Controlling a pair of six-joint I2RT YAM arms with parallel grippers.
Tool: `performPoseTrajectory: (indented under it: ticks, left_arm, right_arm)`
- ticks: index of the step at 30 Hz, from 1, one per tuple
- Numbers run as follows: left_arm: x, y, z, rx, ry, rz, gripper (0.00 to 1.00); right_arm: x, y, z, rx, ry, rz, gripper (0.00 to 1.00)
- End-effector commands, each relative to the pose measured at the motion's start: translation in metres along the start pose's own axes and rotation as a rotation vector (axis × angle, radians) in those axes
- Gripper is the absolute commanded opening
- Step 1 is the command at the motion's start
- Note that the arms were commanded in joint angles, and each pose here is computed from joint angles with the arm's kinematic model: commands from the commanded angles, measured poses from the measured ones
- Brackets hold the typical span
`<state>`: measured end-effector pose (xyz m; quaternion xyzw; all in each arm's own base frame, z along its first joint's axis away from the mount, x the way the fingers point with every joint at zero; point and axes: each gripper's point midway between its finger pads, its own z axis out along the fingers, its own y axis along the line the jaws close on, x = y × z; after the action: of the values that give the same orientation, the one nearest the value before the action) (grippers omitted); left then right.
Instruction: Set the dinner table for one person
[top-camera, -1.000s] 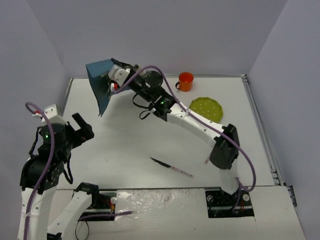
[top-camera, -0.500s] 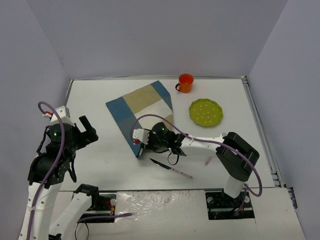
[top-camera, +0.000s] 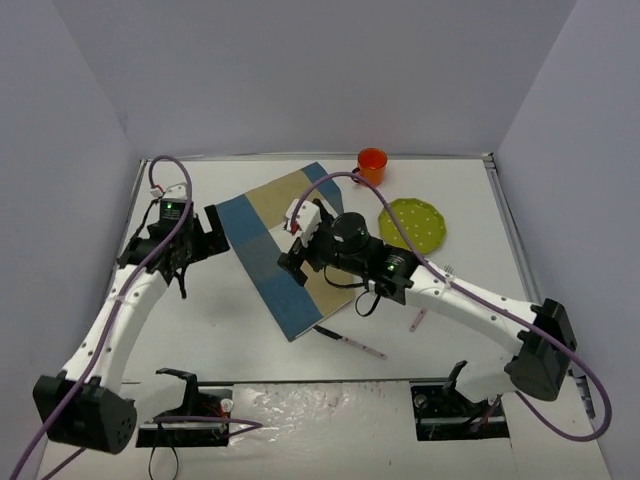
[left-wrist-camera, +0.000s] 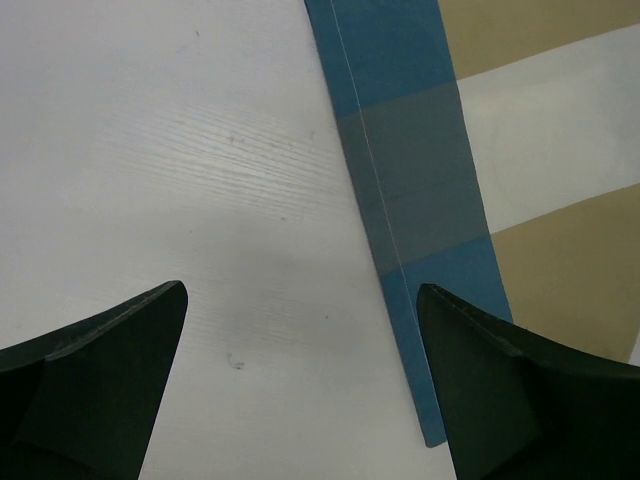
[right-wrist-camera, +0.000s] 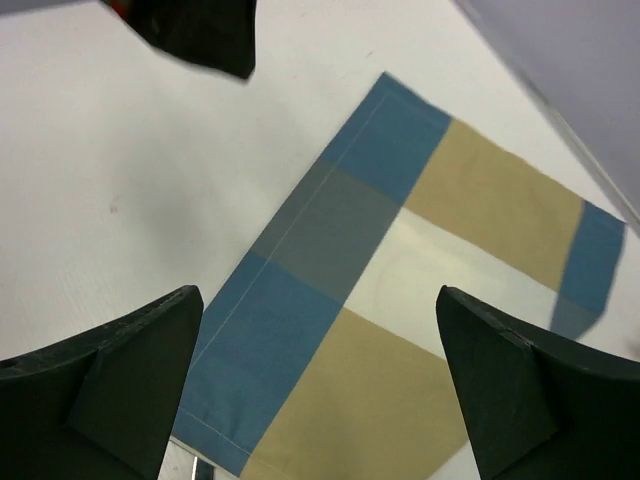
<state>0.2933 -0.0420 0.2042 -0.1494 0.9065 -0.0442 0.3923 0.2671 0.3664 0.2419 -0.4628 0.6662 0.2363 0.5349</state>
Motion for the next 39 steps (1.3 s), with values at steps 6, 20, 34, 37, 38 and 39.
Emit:
performPoseTrajectory:
  ticks: [6, 20, 34, 37, 38, 39]
  left_arm:
    - [-0.015, -0.036, 0.103, -0.041, 0.073, -0.124, 0.97]
    - [0.014, -0.047, 0.190, -0.231, 0.216, -0.077, 0.91]
    - [0.067, -0.046, 0.226, -0.213, 0.317, -0.098, 0.72]
    - [0.077, -0.043, 0.230, -0.219, 0.338, -0.099, 0.54]
    - [0.078, -0.043, 0.230, -0.220, 0.342, -0.096, 0.45]
    - [0.079, -0.042, 0.230, -0.221, 0.343, -0.094, 0.37]
  right_arm:
    - [0.036, -0.087, -0.064, 0.518, 0.007, 0.411, 1.00]
    - [0.115, -0.096, -0.094, 0.696, 0.070, 0.615, 1.00]
    - [0.145, -0.089, -0.092, 0.700, 0.120, 0.661, 1.00]
    - [0.150, -0.089, -0.088, 0.702, 0.126, 0.691, 1.00]
    - [0.153, -0.088, -0.085, 0.703, 0.130, 0.719, 1.00]
    - [0.157, -0.087, -0.083, 0.703, 0.138, 0.734, 1.00]
